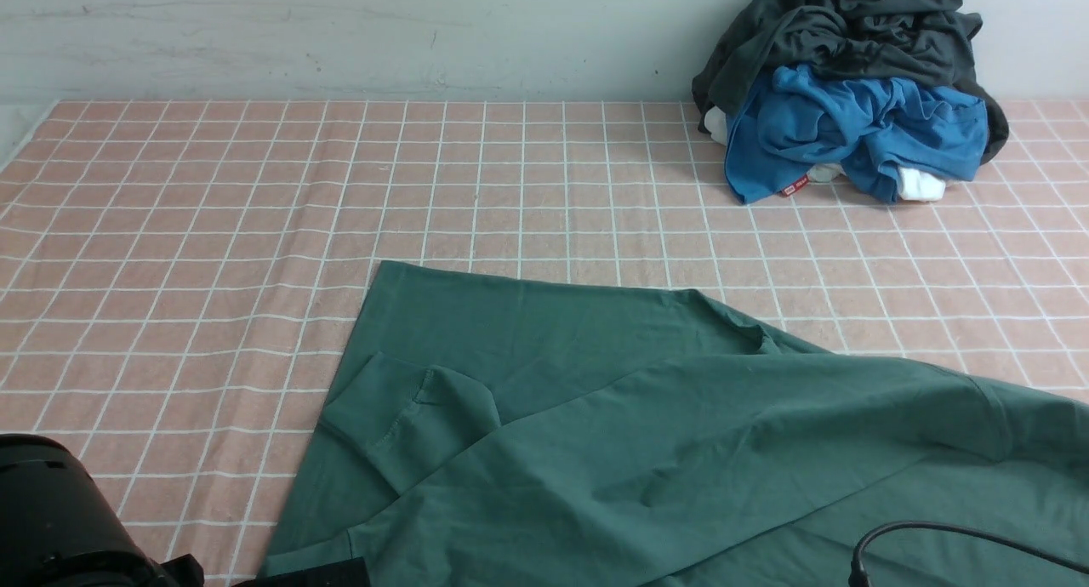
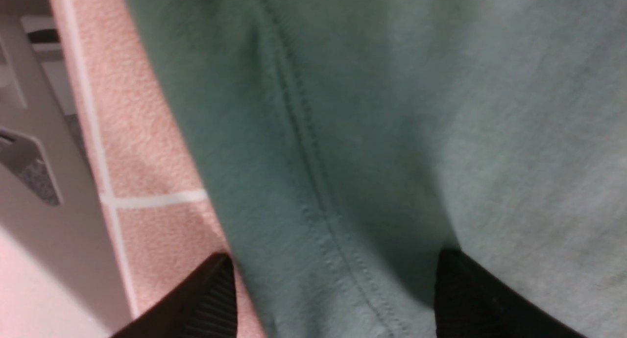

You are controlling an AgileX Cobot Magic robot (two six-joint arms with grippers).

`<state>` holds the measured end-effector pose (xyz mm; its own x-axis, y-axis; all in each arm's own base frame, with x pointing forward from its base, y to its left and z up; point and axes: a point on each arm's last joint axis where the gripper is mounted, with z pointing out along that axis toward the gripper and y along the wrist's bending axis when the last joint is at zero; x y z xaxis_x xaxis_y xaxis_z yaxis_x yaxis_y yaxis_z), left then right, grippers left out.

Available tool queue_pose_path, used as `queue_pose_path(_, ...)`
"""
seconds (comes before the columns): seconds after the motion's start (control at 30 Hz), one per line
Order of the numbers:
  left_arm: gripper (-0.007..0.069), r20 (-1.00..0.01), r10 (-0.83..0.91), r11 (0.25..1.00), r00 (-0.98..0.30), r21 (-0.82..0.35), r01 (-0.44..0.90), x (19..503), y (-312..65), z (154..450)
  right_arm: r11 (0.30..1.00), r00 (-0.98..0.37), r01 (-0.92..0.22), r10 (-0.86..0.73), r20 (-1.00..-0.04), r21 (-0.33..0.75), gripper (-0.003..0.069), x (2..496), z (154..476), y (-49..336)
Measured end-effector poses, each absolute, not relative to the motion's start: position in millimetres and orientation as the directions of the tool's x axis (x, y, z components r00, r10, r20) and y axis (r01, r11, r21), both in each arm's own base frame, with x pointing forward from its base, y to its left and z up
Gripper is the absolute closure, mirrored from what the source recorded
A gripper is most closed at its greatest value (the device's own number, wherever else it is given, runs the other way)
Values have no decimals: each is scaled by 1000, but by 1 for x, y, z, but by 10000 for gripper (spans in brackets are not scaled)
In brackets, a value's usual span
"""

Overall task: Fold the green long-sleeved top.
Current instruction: Use both arms simultaneously to clamp the lower edge of the clothing fabric

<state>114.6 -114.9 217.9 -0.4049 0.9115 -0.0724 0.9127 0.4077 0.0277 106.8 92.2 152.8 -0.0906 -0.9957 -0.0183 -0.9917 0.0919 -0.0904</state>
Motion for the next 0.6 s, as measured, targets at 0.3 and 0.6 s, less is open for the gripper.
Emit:
queue_pose_path(0.3,619,-73,911,408,-405,28,913,115,-115,218,118,-118,-986,-993,-5,-120,319,109,153,90)
queue_pose_path(0.6,619,-70,912,408,-405,37,912,115,-114,218,121,-121,-985,-993,-6,-122,531,109,153,90)
